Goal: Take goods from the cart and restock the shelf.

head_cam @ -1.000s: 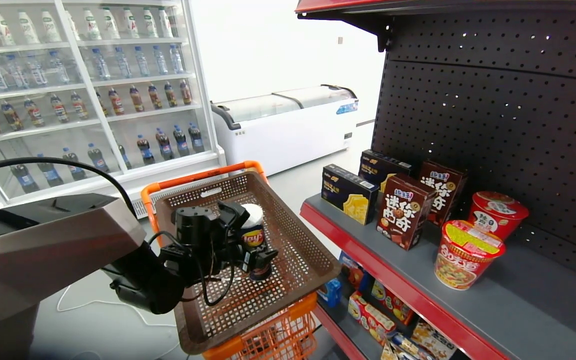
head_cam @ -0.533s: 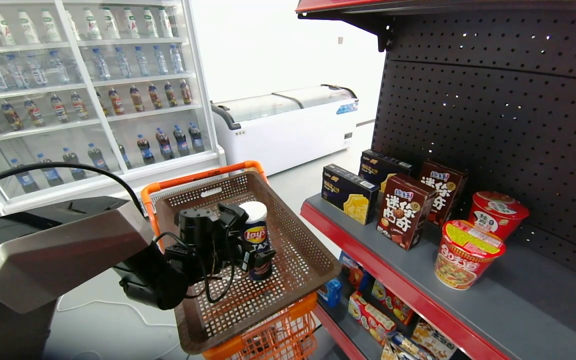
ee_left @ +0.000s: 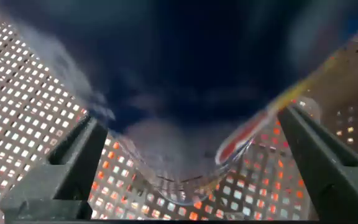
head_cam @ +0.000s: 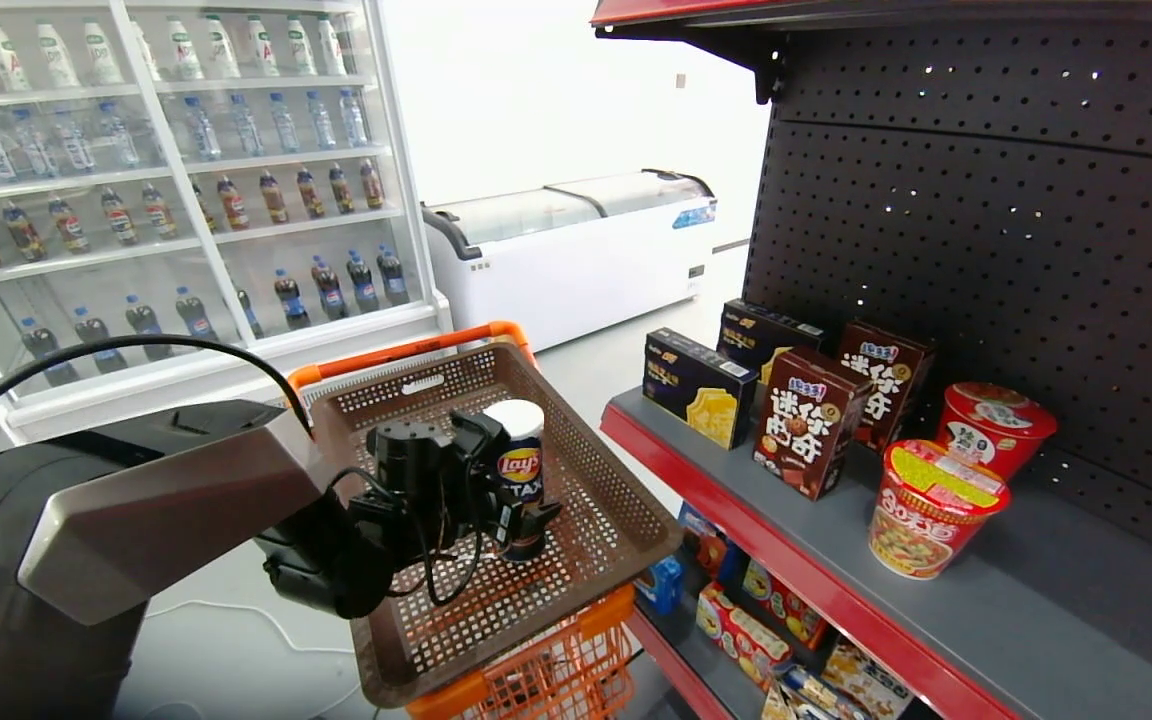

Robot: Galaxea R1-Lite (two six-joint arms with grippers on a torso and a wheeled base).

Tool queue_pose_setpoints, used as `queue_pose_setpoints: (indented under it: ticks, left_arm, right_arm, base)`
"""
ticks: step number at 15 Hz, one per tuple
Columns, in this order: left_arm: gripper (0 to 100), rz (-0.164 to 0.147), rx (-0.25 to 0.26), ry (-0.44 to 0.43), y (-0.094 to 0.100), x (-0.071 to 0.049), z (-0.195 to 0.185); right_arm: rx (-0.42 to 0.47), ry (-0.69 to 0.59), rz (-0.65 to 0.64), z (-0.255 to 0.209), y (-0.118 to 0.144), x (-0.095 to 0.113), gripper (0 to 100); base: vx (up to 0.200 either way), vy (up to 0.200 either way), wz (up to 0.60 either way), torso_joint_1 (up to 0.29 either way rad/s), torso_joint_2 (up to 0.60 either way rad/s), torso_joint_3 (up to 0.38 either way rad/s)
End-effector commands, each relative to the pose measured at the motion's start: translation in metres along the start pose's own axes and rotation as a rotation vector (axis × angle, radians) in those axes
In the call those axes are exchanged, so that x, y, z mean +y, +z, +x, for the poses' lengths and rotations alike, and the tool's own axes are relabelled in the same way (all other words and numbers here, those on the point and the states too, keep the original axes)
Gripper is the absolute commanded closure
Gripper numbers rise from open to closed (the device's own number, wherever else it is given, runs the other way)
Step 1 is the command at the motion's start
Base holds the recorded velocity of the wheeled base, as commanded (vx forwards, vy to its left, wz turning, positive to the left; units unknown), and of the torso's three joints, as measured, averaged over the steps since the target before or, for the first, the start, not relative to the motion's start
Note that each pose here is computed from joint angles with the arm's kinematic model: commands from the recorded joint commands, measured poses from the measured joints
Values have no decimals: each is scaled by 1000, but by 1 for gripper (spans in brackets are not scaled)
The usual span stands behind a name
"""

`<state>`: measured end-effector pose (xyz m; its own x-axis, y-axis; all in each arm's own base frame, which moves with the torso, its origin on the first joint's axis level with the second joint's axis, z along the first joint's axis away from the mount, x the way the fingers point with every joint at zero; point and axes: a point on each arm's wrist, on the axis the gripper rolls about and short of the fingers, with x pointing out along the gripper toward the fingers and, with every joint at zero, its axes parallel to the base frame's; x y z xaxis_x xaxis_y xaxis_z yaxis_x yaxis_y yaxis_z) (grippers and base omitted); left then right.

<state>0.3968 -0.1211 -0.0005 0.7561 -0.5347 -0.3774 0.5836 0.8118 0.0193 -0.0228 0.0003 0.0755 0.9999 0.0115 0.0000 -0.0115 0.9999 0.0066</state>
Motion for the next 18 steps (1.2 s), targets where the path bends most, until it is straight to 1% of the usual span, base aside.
queue_pose_setpoints:
  ticks: [1,2,3,4,6,8,9,10,11,12,13,14,15,16,17,18]
  left_arm:
    - [100,2,-4,0,-2,1,6]
    - [100,3,-7,-1,-3,1,9]
    - [100,9,-17,8,1,2,10]
    - [100,8,-6,41,1,1,9]
    - [100,7,16,154,1,2,3]
    - [100,12,-5,176,15,1,-12]
    - [100,15,-23,189,29,-3,-34]
    - [100,16,-40,194,38,-5,-49]
    - [100,18,-44,198,42,-6,-58]
    - [100,19,-68,209,58,-11,-88]
    - [100,19,-83,213,65,-15,-103]
    - [100,25,-96,209,73,-21,-122]
    - [100,26,-126,211,83,-29,-149]
    - [100,24,-149,214,91,-33,-170]
    - [100,20,-173,199,99,-39,-191]
    - [100,-14,-221,149,106,-46,-211]
  right_arm:
    - [0,1,0,0,0,0,0]
    - [0,1,1,0,0,0,0]
    - [0,1,0,0,0,0,0]
    - [0,1,1,0,0,0,0]
    - [0,1,1,0,0,0,0]
    - [0,1,1,0,0,0,0]
    - [0,1,0,0,0,0,0]
    - [0,1,0,0,0,0,0]
    - [0,1,0,0,0,0,0]
    - [0,1,0,0,0,0,0]
    - [0,1,0,0,0,0,0]
    - [0,1,0,0,0,0,0]
    - [0,1,0,0,0,0,0]
    - [0,1,1,0,0,0,0]
    - [0,1,1,0,0,0,0]
    - [0,1,0,0,0,0,0]
  base:
    - [0,0,0,0,0,0]
    - [0,0,0,0,0,0]
    - [0,0,0,0,0,0]
    - [0,0,0,0,0,0]
    - [0,0,0,0,0,0]
    - [0,0,0,0,0,0]
    - [0,0,0,0,0,0]
    - [0,0,0,0,0,0]
    - [0,0,0,0,0,0]
    - [0,0,0,0,0,0]
    - [0,0,0,0,0,0]
    - [0,0,0,0,0,0]
    - [0,0,0,0,0,0]
    - [0,0,0,0,0,0]
    - [0,0,0,0,0,0]
    - [0,0,0,0,0,0]
